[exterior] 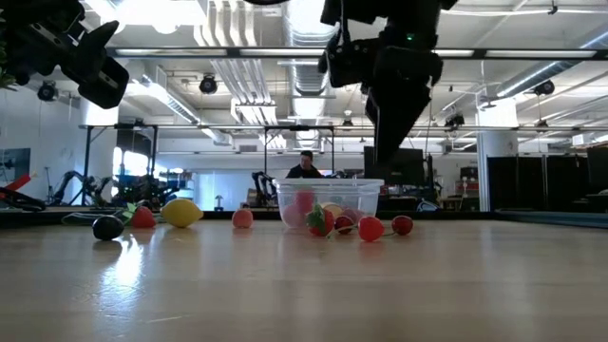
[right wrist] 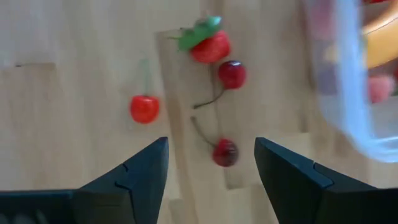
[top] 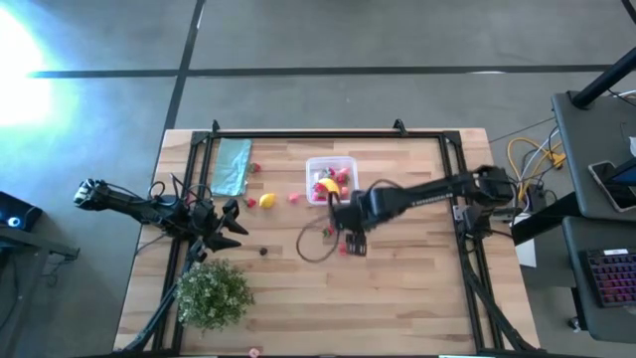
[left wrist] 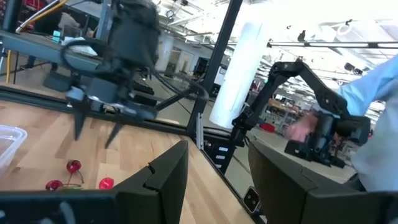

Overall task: Pick and placing Produce into tupperware
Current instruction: Put the red cherry into the transparent bin

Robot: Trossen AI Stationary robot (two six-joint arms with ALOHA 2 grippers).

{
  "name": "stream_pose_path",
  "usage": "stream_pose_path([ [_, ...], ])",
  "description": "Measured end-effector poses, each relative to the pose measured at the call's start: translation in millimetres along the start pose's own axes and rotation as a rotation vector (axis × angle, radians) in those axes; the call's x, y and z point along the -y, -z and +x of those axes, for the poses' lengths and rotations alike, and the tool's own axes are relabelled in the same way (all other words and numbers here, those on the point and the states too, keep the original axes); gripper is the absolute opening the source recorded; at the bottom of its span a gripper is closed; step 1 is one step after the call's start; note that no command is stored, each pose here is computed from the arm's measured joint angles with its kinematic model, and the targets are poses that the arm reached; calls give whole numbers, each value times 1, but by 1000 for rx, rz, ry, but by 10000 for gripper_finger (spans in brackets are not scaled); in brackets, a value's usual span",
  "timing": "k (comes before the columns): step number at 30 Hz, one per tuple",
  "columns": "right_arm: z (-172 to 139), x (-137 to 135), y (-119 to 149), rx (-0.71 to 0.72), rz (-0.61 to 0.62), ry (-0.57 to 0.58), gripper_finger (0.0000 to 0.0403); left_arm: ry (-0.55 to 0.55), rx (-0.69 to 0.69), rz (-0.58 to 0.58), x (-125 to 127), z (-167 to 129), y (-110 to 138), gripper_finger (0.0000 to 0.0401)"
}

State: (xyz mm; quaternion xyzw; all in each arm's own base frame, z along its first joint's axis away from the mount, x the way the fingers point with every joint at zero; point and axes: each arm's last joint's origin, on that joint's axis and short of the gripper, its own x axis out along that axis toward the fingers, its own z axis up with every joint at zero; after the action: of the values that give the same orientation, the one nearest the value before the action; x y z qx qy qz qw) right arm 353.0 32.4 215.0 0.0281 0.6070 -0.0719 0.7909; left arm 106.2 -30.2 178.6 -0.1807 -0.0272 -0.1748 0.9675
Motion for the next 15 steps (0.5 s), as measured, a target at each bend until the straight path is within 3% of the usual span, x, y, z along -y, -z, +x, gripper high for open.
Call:
stream_pose_path([
  [4,12,-13,10,24,44,57,229,0,0,0,0,0,0,155],
  [10,30,-7,29,-45,102,119,228,0,-1,0,0,0,0,155],
  [15,39,-1,34,-59,111,103,226,0,-1,0,0,0,0,155],
])
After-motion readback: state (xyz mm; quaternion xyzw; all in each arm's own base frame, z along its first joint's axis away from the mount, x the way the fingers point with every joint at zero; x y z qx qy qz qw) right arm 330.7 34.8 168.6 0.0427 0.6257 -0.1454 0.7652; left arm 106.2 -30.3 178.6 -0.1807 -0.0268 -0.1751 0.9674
